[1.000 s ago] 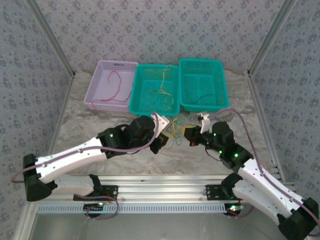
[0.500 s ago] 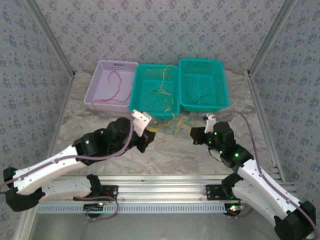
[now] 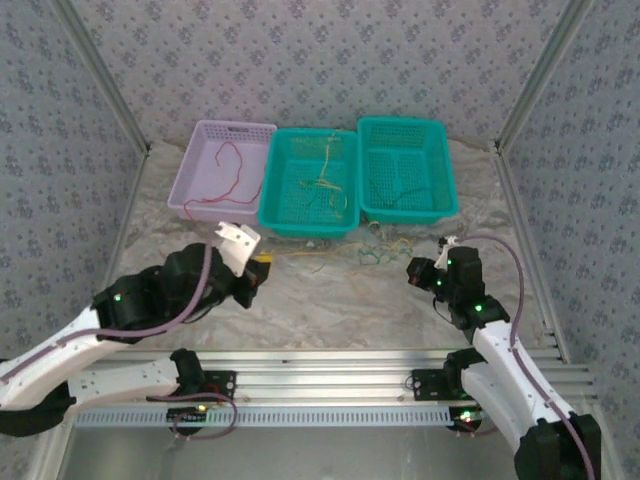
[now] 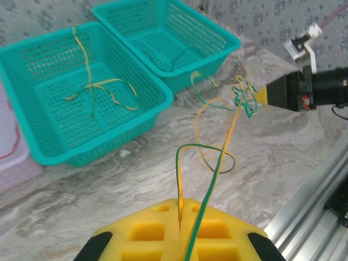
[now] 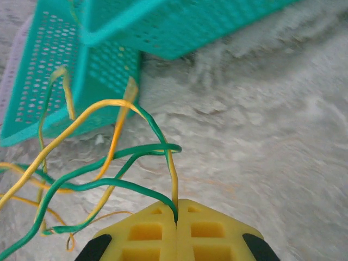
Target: Untangle the cables
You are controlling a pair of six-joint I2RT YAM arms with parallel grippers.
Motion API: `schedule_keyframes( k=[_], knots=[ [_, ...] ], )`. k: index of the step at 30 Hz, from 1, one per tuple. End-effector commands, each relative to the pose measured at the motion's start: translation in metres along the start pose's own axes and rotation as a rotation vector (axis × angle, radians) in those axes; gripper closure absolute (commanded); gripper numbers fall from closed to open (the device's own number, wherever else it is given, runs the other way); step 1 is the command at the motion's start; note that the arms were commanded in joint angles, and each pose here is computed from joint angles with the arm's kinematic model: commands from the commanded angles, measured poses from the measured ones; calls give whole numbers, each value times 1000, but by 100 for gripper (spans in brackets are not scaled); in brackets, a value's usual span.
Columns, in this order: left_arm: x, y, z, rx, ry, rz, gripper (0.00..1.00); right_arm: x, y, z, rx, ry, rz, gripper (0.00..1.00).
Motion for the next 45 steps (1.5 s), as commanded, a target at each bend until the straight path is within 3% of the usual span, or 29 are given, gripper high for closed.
schedule_keyframes(
  k=[1,9,19,28,38,41,45],
  knots=[
    [-38,-20,22,1,-89,-94,100,0,14,-44,130,212,19,100],
    [-77,-42,42,3,-180,-166,100,-9,21,-87,298,350,-30,100],
    [-104,-82,46,-11,-202,-248,100,-10,11,-93,282,369,-79,100],
    [-121,-152,35,67,-210,-338,100,-7,11,-91,273,350,-69,100],
    [-150,-250,27,143,-303,-556,100,0,13,-88,247,360,-37,100],
    [-162,-265,28,120,-306,-638,100,0,12,-86,234,356,-41,100],
    [-140,-269,15,140,-272,-612,100,1,12,-82,207,354,-40,100]
  ],
)
Point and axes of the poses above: each hand's point on the last joint's axis, 136 mm out from that joint toward the fingers, its own x axis out along the fingers, its own z axis along the line the jaws close on, y = z × x, the point moved 5 cm from there along -x, back along the fingers, and after that the axes turned 1 degree about x, right-handed, at the moved point
